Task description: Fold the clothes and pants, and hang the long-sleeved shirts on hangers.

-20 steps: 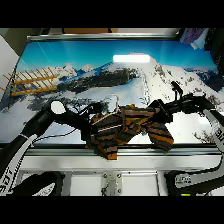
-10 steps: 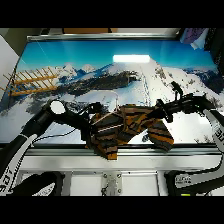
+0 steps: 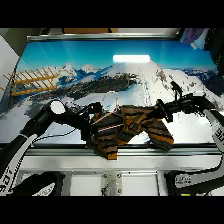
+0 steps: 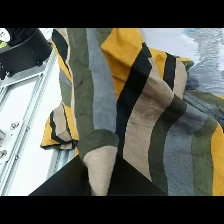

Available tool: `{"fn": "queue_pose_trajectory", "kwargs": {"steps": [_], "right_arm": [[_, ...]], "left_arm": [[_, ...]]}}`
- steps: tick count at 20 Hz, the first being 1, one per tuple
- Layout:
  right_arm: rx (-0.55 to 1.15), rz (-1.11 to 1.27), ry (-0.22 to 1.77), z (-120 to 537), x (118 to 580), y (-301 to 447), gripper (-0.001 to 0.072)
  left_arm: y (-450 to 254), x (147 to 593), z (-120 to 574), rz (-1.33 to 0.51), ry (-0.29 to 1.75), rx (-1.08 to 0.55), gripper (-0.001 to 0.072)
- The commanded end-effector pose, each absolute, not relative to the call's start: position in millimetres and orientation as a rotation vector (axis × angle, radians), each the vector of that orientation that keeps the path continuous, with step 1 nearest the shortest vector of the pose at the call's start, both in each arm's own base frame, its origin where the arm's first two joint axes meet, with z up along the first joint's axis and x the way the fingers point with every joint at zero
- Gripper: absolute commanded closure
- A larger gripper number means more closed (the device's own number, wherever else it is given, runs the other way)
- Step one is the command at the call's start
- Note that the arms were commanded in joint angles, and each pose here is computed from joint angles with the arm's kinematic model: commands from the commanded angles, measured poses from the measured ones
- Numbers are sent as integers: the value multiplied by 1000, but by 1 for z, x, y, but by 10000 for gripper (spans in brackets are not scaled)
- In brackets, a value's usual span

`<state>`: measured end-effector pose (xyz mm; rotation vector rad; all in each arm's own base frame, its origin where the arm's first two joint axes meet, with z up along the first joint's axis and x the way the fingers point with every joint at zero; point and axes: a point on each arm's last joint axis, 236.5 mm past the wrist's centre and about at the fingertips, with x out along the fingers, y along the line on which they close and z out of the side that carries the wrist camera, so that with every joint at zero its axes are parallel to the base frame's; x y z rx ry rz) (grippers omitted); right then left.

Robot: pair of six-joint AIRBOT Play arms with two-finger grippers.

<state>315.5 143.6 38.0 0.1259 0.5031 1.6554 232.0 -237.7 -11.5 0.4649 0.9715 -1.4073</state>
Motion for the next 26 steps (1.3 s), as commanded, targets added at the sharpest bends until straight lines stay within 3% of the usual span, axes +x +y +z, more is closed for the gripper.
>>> {"fn": "queue_pose_trajectory", "kwargs": {"steps": [1, 2, 3, 8, 13, 19, 23, 26], "right_arm": [[131, 1655, 509, 38, 315, 144, 696], [128, 1655, 505, 38, 315, 144, 696], [127, 1656, 504, 38, 315, 144, 697], [126, 1656, 503, 38, 316, 144, 698], [141, 1646, 474, 44, 320, 146, 700], [197, 1574, 259, 108, 339, 154, 700], [269, 1521, 265, 146, 342, 156, 700], [195, 1462, 235, 165, 343, 158, 701]], "left_arm": [[-236, 233, -12, -1401, 975, 472, 476], [-237, 235, -12, -1374, 996, 444, 219], [-237, 237, -12, -1340, 1021, 409, 199], [-232, 243, -4, -1223, 1092, 282, 200], [-190, 274, 35, -1005, 1029, 141, 200], [-129, 300, 86, -753, 886, 37, 200], [-102, 303, 97, -622, 866, 25, 201], [-74, 303, 95, -418, 919, -63, 201]]}}
